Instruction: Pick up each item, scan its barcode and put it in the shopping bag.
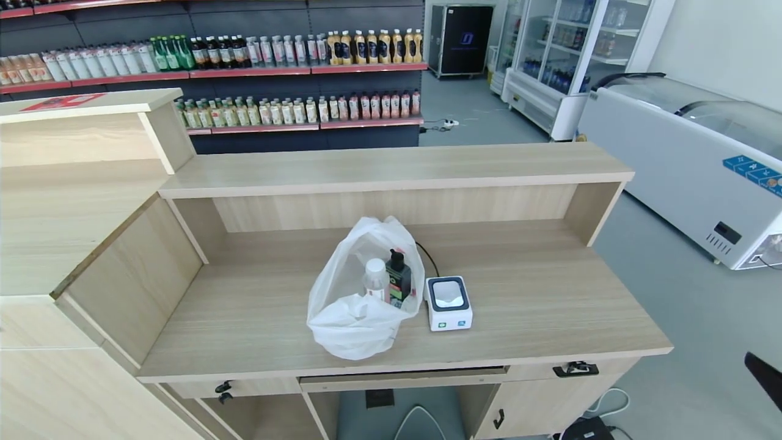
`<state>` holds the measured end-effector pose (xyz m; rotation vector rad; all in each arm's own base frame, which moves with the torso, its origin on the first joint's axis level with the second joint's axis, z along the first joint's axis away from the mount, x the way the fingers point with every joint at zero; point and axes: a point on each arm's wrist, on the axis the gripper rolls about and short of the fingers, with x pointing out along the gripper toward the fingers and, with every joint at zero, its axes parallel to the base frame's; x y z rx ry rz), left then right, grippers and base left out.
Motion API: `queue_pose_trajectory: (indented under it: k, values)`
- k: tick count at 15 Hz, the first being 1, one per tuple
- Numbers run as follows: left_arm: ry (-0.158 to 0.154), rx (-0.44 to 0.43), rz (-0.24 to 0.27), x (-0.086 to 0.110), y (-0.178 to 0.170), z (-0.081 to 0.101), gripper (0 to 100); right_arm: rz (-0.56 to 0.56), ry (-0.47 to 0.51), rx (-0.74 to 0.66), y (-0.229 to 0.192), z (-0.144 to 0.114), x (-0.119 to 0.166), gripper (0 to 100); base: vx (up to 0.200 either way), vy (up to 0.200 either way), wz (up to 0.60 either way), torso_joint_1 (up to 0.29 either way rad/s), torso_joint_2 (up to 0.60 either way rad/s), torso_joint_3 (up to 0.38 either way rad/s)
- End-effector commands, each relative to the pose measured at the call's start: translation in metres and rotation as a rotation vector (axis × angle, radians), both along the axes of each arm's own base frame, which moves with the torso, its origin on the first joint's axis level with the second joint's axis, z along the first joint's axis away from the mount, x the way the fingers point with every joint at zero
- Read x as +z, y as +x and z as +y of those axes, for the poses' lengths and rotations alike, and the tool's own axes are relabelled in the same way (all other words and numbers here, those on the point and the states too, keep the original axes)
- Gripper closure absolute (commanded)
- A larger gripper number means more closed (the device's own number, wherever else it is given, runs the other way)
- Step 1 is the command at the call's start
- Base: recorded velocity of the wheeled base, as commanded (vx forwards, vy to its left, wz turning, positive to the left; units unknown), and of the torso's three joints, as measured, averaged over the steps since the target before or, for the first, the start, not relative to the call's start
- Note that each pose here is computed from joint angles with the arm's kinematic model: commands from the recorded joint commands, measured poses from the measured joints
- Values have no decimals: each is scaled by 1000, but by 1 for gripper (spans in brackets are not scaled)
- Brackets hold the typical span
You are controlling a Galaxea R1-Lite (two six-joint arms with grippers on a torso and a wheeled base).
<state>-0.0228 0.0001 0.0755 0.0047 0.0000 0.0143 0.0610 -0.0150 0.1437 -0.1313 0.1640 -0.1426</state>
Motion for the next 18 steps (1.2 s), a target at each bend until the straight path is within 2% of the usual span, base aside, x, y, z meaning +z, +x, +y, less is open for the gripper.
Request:
queue_pose_trajectory:
  k: [1, 4, 6, 8, 9, 18]
  values:
    - [0, 1, 0, 0, 0, 0, 0, -70, -19, 37, -39, 12, -30, 0, 0, 0, 0, 0, 0, 0]
    - [0, 1, 0, 0, 0, 0, 0, -51, -12, 69, -61, 16, -49, 0, 0, 0, 0, 0, 0, 0]
    - [0, 1, 0, 0, 0, 0, 0, -100, 7, 91, -72, 17, -57, 0, 0, 0, 0, 0, 0, 0]
    - [0, 1, 0, 0, 0, 0, 0, -148, 8, 89, -76, 17, -57, 0, 0, 0, 0, 0, 0, 0]
    - [0, 1, 0, 0, 0, 0, 0, -160, 2, 13, -76, 15, -56, 0, 0, 0, 0, 0, 0, 0]
    - [0, 1, 0, 0, 0, 0, 0, -161, 17, 8, -76, 15, -56, 0, 0, 0, 0, 0, 0, 0]
